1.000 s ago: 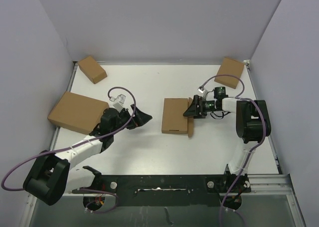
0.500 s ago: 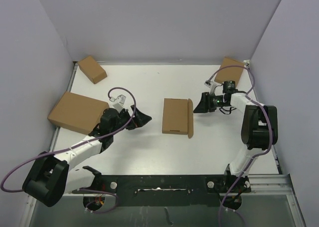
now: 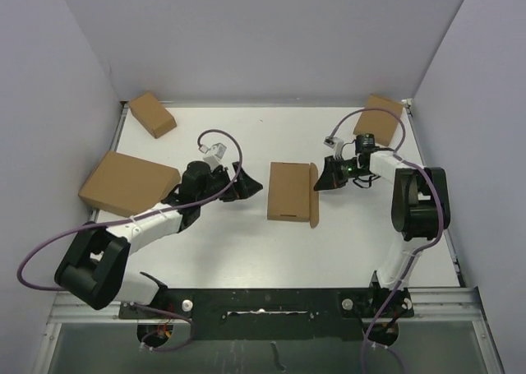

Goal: Fold the paper box

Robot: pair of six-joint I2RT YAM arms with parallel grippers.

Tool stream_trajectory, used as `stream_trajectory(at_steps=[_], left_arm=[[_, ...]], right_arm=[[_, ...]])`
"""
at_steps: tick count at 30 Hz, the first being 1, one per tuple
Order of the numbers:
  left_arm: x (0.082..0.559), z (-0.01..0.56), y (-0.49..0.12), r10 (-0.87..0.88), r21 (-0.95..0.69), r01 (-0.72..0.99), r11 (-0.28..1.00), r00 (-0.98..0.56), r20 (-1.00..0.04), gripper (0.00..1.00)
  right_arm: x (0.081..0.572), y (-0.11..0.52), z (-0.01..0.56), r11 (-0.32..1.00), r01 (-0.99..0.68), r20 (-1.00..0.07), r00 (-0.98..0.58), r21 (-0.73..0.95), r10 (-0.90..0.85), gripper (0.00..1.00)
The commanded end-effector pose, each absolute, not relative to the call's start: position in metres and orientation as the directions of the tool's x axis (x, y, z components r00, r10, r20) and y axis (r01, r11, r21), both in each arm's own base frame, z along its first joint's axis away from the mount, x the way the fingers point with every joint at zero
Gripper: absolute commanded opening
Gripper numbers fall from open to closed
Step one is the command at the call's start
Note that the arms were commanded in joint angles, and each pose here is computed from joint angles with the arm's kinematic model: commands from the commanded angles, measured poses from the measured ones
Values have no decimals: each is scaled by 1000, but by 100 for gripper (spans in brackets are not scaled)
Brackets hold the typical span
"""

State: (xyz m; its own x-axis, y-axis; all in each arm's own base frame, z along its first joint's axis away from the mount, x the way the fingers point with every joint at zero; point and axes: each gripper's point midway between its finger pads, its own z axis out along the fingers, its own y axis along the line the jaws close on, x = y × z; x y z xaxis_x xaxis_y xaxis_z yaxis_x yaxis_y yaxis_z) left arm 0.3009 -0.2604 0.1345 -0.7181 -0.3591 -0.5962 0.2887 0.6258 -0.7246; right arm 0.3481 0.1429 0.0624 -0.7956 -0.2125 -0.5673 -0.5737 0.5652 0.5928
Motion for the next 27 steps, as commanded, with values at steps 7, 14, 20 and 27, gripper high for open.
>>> stream_trajectory(at_steps=[7, 14, 20, 27], left_arm=[[336, 110, -287, -154, -555, 362, 749, -719, -677, 78], [344, 81, -298, -55, -492, 372, 787, -752, -657, 72], [342, 89, -288, -34, -417, 373, 829, -710, -703, 71], [331, 108, -275, -115, -446, 374, 813, -647, -754, 70]], right_arm=[[348, 162, 43, 550, -623, -538, -775, 557, -332, 5], [338, 183, 41, 503, -665, -539, -745, 552, -393, 5], [347, 175, 53, 529, -692, -566, -715, 491, -410, 6], [344, 192, 96, 435, -756, -695, -639, 489, -330, 8]])
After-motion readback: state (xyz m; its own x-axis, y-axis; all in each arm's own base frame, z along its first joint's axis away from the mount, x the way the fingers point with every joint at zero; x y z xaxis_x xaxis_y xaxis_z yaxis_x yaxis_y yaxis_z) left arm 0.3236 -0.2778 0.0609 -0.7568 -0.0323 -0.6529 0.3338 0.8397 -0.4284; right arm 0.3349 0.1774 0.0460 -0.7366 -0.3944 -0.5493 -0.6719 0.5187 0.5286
